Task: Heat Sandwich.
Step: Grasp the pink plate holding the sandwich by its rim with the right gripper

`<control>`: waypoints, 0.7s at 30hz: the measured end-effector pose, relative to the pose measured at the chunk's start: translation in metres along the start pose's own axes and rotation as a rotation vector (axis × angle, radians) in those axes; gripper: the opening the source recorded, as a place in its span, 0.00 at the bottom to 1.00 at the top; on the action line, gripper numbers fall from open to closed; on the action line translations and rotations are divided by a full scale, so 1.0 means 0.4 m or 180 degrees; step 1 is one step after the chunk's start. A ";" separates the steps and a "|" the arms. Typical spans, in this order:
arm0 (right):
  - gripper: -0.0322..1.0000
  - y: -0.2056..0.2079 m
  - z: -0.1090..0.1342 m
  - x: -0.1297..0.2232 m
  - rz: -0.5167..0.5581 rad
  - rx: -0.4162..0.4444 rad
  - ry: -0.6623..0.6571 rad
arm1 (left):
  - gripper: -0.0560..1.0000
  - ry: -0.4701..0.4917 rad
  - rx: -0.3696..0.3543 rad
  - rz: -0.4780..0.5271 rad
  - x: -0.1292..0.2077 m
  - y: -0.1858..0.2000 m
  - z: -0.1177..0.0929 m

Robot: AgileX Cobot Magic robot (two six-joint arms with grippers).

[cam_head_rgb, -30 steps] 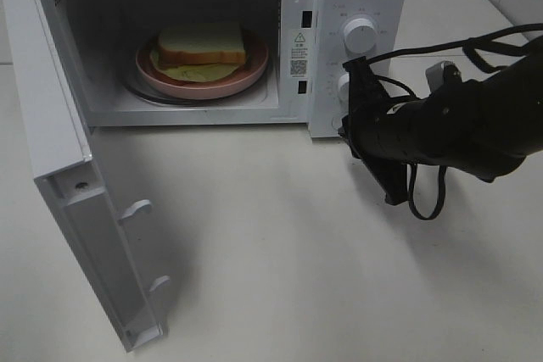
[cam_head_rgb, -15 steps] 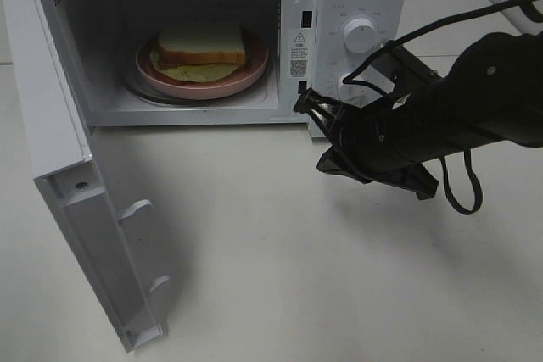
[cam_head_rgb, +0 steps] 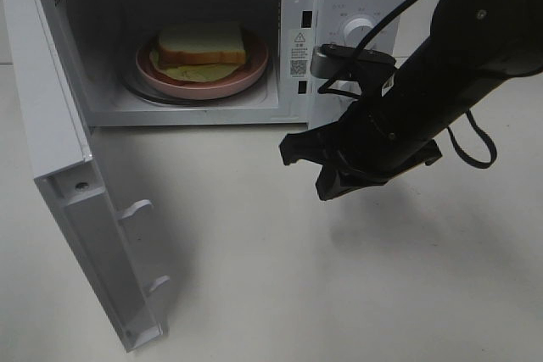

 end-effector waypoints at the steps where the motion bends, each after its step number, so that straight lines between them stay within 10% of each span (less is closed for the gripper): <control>1: 0.06 0.004 -0.002 0.002 0.0066 0.0025 0.0191 | 0.97 0.0000 0.0000 0.0000 0.000 0.000 0.000; 21: 0.08 0.027 -0.014 0.019 0.0550 -0.0119 0.3940 | 0.97 0.0000 0.0000 0.0000 0.000 0.000 0.000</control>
Point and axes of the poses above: a point on each arm's last joint axis where the gripper is mounted, y pointing back along that axis away from the gripper, z along the wrist's bending axis when the last joint is at zero, x = y × z, the point moved 3 cm from there along -y, pointing out along that axis toward the gripper, and after that the axes turned 13 degrees about y, right-handed, at the moved point
